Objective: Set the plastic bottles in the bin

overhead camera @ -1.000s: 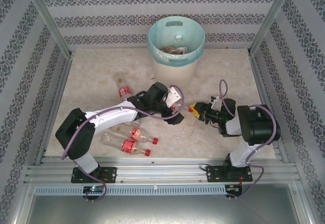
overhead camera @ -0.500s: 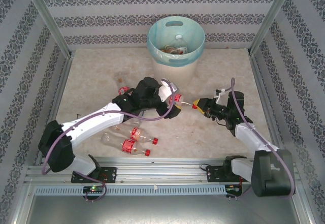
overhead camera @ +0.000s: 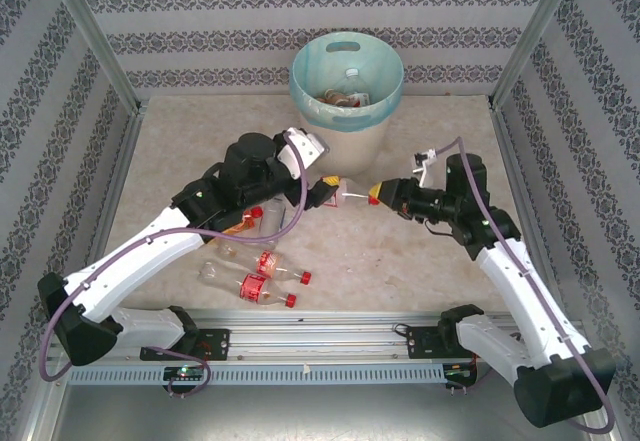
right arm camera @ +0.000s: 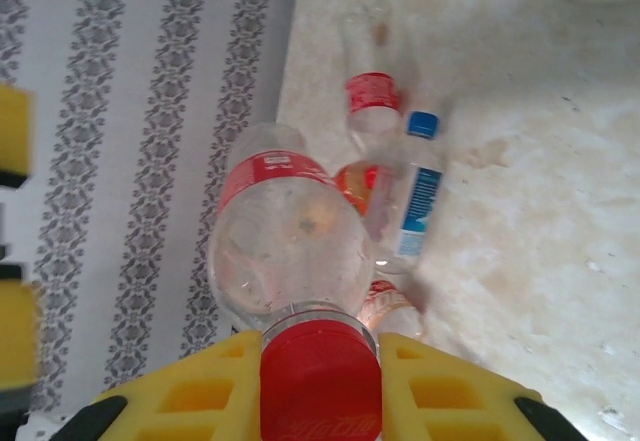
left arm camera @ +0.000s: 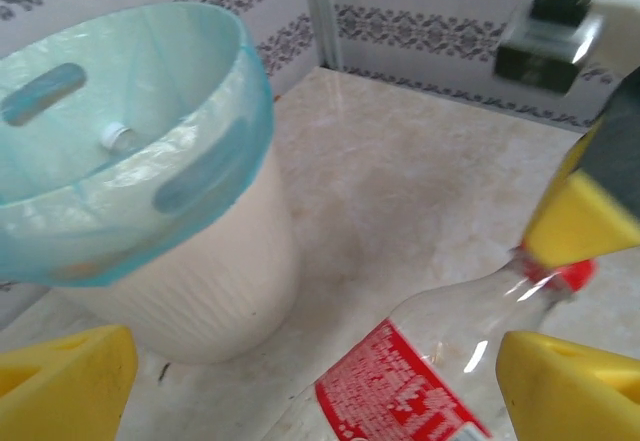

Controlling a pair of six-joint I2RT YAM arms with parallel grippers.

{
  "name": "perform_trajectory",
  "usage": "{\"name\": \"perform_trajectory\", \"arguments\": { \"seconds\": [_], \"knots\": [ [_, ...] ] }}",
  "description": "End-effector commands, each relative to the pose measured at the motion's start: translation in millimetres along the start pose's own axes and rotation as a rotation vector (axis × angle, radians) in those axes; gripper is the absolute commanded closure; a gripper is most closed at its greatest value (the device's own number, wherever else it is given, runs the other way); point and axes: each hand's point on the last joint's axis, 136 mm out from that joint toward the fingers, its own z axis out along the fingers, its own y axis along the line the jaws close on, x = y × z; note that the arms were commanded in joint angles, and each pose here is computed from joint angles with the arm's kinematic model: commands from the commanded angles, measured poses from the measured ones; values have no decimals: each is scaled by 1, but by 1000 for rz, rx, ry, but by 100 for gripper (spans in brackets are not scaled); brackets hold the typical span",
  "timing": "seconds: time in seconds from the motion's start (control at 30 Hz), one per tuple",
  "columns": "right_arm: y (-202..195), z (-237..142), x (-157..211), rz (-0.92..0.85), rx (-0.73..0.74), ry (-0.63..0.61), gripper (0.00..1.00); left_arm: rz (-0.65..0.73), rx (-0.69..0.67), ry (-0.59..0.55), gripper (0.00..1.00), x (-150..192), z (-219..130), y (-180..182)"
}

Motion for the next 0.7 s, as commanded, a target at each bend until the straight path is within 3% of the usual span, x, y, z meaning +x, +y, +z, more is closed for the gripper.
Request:
{"name": "perform_trajectory", "arguments": {
  "seconds": [0.0, 0.33, 0.5, 0.67],
  "knots": [
    [38, -11, -10, -96, 19, -18, 91, 31, -96, 3, 7, -11, -21, 26],
    [142, -35, -70, -306, -42, -142, 92, 51, -229, -113, 7, -50, -69, 58],
    [162, -50, -105, -416, 40, -258, 93, 65, -261, -145, 7, -61, -85, 63],
    [166, -68, -140, -512, 190, -372, 93, 59, -234, -145, 7, -60, -80, 59]
  ]
}}
